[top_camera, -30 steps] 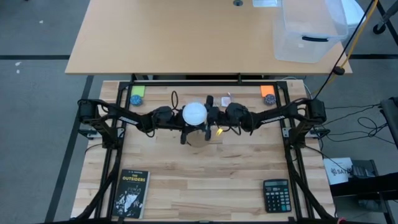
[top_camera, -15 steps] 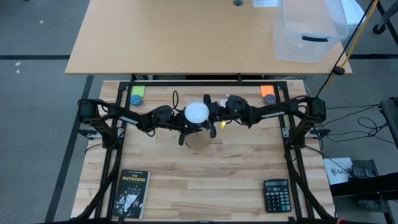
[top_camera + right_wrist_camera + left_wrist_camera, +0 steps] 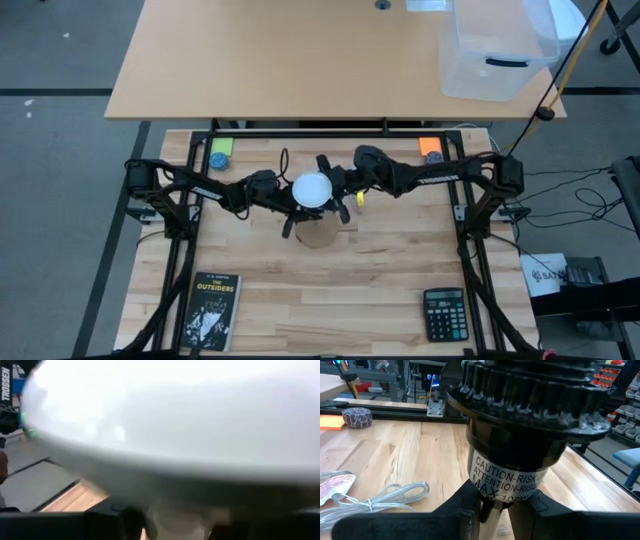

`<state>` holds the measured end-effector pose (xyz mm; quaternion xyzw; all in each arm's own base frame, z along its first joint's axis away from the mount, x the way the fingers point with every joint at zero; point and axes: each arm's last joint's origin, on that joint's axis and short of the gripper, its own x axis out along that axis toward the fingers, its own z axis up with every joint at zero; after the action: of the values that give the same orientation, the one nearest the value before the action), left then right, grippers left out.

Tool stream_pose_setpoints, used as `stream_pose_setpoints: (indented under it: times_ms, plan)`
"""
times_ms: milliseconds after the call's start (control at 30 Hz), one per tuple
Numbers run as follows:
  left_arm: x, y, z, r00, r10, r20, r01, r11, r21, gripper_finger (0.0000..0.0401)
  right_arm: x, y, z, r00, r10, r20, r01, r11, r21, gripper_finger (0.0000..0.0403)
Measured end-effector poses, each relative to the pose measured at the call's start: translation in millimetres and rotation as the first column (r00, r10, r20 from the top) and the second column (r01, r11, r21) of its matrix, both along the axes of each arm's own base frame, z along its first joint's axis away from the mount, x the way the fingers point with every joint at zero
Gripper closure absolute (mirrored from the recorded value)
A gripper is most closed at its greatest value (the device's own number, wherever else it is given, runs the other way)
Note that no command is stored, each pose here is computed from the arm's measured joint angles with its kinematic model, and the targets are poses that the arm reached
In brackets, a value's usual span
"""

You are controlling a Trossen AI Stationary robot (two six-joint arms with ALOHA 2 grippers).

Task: Screw lightbulb
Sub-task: Remove the lightbulb from the lamp

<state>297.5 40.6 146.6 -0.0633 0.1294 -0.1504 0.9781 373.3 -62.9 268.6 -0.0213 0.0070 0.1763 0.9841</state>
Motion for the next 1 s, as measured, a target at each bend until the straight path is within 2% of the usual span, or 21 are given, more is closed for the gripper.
stream_pose_setpoints:
  times_ms: [233, 467, 600, 733, 833, 900, 1000]
  plan:
    - [0, 0, 0, 1.0, 0.001, 0.0, -0.001, 1.0, -0.001, 0.033, 1, 1, 6, 0.995, 0.095, -0.03, -0.096, 0.995, -0.03, 0.0145]
    - [0, 0, 0, 1.0, 0.003, -0.001, -0.003, 1.0, -0.003, 0.033, -14, 1, 9, 0.986, 0.095, -0.139, -0.109, 0.989, -0.097, 0.0081]
    - [0, 0, 0, 1.0, 0.005, -0.001, -0.005, 1.0, -0.002, 0.033, -30, 2, 25, 0.986, 0.069, -0.152, -0.092, 0.984, -0.151, 0.007]
    - [0, 0, 0, 1.0, 0.007, -0.002, -0.007, 1.0, -0.002, 0.033, -47, 3, 42, 0.987, -0.049, -0.151, 0.012, 0.972, -0.234, 0.0072]
    - [0, 0, 0, 1.0, 0.018, -0.003, -0.018, 1.0, -0.001, 0.033, -56, 8, 48, 0.981, -0.087, -0.175, 0.042, 0.969, -0.244, 0.0076]
    - [0, 0, 0, 1.0, 0.025, -0.004, -0.025, 1.0, -0.001, 0.033, -58, 16, 47, 0.969, -0.115, -0.219, 0.057, 0.965, -0.256, 0.008]
    - [1, 1, 0, 0.999, 0.049, -0.004, -0.049, 0.999, 0.007, 0.033, -60, 28, 38, 0.921, -0.232, -0.312, 0.13, 0.94, -0.316, 0.0084]
